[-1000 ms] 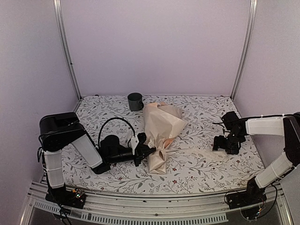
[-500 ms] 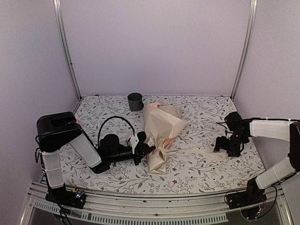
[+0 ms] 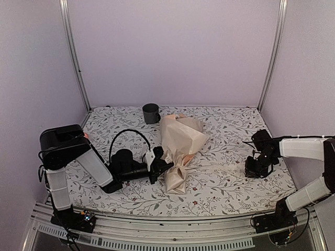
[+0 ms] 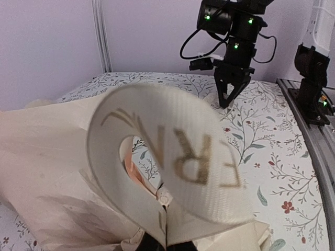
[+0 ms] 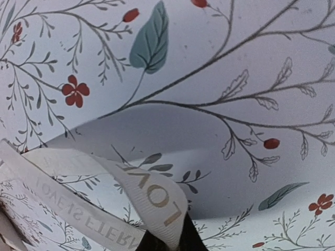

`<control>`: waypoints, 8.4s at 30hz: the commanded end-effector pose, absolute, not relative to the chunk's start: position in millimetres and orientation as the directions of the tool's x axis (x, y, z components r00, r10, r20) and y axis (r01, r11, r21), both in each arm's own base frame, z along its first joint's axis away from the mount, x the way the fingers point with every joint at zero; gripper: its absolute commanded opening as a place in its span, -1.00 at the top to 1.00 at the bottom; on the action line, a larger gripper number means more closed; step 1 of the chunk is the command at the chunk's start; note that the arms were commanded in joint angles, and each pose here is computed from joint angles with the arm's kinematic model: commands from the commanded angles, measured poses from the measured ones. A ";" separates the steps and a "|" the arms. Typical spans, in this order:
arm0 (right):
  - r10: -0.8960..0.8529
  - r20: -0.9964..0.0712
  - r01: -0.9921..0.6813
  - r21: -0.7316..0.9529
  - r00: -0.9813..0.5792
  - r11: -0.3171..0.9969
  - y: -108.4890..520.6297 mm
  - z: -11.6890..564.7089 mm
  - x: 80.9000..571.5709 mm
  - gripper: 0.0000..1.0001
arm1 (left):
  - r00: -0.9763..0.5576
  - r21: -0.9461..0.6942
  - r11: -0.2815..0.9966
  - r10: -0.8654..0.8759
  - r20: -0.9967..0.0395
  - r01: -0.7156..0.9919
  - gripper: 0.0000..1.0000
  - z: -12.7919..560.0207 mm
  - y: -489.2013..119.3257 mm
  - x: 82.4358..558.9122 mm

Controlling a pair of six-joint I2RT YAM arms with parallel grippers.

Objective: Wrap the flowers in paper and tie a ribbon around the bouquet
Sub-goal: Cross the half-tied ribbon over the folded bouquet.

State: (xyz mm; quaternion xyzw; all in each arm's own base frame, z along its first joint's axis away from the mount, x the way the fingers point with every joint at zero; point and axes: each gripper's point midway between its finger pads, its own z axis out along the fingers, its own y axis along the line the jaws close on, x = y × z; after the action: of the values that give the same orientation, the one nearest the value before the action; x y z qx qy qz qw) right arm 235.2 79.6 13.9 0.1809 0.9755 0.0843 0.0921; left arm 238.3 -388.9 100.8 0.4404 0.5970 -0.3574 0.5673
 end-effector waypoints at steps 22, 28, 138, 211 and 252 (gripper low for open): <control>-0.243 -0.741 -0.776 0.560 -0.626 0.288 536.1 282.8 266.2 1.00 | 0.142 0.192 0.328 0.172 -0.975 0.925 1.00 109.8 -404.0 209.7; -0.262 -0.689 -0.737 0.620 -0.676 0.271 568.6 255.8 265.8 0.92 | 0.135 0.184 0.340 0.162 -0.977 0.922 1.00 112.7 -402.9 210.7; -0.373 -0.669 -0.765 0.577 -0.643 0.285 429.3 145.2 242.5 1.00 | -0.950 -0.352 0.934 -0.053 -0.308 0.062 0.52 -12.4 -200.0 223.2; -0.263 -0.577 -0.633 0.688 -0.773 0.354 409.1 175.0 282.7 1.00 | -0.216 -0.146 0.642 0.031 -0.976 0.752 -0.44 188.9 -391.5 251.7; -0.512 -0.475 -0.698 0.521 -0.715 0.491 368.5 106.7 273.2 0.27 | -0.263 -0.267 0.555 -0.089 -0.961 0.788 1.00 142.4 -386.5 247.9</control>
State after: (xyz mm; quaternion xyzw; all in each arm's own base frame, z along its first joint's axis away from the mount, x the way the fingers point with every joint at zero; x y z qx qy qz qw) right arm 272.7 371.5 127.2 -0.3218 0.8507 0.3884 0.1479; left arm 246.1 -386.3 136.7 0.2633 0.6975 -0.3820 0.5462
